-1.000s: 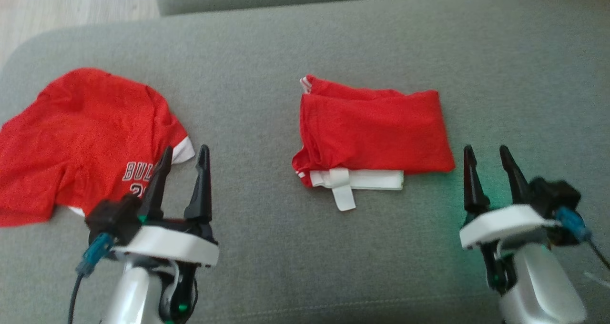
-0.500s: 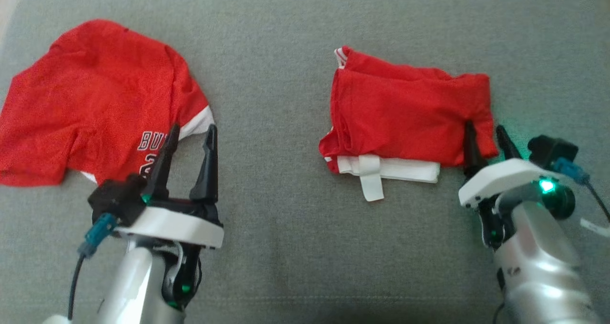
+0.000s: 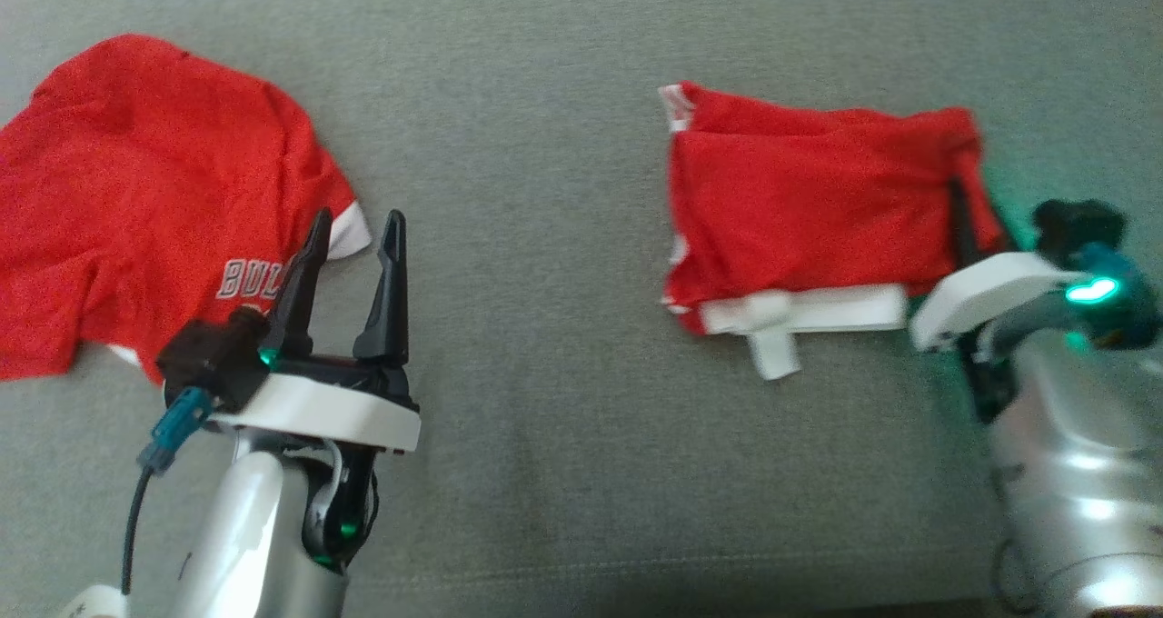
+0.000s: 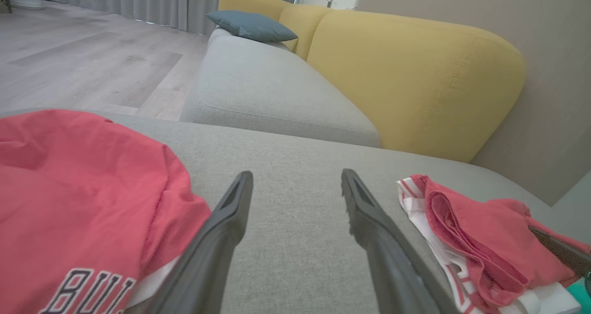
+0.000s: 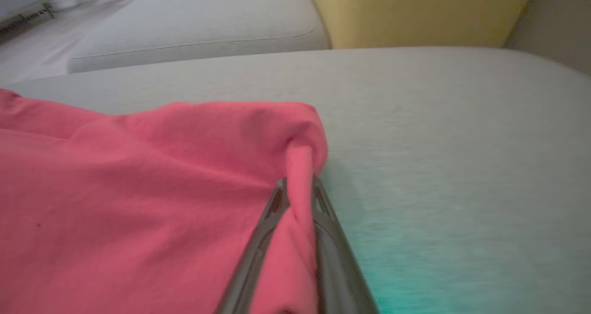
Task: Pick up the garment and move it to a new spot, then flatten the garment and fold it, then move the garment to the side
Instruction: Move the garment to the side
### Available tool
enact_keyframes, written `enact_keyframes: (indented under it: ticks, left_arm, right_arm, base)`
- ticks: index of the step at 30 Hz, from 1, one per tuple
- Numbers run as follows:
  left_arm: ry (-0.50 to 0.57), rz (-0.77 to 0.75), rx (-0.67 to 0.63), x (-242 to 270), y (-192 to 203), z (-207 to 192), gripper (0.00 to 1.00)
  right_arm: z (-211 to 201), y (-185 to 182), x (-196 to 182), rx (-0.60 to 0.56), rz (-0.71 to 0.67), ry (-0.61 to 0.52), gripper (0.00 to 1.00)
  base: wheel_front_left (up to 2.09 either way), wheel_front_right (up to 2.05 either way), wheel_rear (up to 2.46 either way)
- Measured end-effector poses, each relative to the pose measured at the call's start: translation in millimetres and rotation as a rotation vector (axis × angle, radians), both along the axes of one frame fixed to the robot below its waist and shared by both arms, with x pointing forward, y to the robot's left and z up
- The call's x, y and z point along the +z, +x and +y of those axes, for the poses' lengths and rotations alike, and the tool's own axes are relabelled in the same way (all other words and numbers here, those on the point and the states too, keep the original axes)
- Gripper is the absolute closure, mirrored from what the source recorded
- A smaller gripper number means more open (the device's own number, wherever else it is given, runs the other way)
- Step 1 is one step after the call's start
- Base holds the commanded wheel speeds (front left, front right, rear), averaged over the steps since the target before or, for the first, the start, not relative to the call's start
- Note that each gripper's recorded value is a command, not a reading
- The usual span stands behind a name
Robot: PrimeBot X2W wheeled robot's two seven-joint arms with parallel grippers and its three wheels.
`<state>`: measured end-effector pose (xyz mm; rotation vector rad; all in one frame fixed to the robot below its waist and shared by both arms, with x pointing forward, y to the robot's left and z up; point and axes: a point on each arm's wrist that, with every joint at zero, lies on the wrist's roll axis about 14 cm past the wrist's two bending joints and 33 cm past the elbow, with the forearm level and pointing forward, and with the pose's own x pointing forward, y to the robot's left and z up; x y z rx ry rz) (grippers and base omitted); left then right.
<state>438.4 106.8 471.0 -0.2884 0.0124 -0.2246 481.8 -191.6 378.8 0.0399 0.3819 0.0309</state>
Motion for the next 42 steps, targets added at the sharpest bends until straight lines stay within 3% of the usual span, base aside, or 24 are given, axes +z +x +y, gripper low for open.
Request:
enact_keyframes:
  ticks: [9, 14, 23, 36, 37, 38, 42]
  left_arm:
    - [-0.022, -0.006, -0.07, -0.6, 7.8, -25.1, 0.0]
    - [-0.028, -0.008, -0.081, -2.3, 14.3, -29.6, 0.0]
    - [-0.029, 0.007, -0.077, -9.2, 16.2, -27.0, 0.0]
    - [-0.024, 0.008, -0.081, -11.4, 18.8, -28.4, 0.0]
    - [-0.024, 0.007, -0.082, -11.2, 18.9, -28.7, 0.0]
    - [-0.024, 0.007, -0.082, -11.2, 18.9, -28.7, 0.0]
    - [-0.025, 0.0, -0.086, -8.9, 21.1, -30.1, 0.0]
  right_arm:
    - [-118.8, 5.2, 53.0, -0.068, -0.082, -0.332, 1.0]
    - [-158.8, 11.3, 82.2, -0.119, -0.13, -0.438, 1.0]
    - [-169.2, 25.4, 112.6, -0.132, -0.214, -0.524, 1.0]
    - [-167.0, 23.6, 128.0, -0.144, -0.274, -0.527, 1.0]
    - [-165.4, 23.5, 127.8, -0.142, -0.275, -0.521, 0.67]
    - [-165.4, 23.5, 127.8, -0.142, -0.275, -0.521, 0.0]
    - [-159.4, 24.7, 127.9, -0.149, -0.284, -0.481, 0.0]
  base:
    - [0.0, 0.0, 0.0]
    - [0.0, 0.0, 0.0]
    - [0.0, 0.0, 0.0]
    - [0.0, 0.0, 0.0]
    - [0.0, 0.0, 0.0]
    - [0.0, 0.0, 0.0]
    - [0.0, 0.0, 0.0]
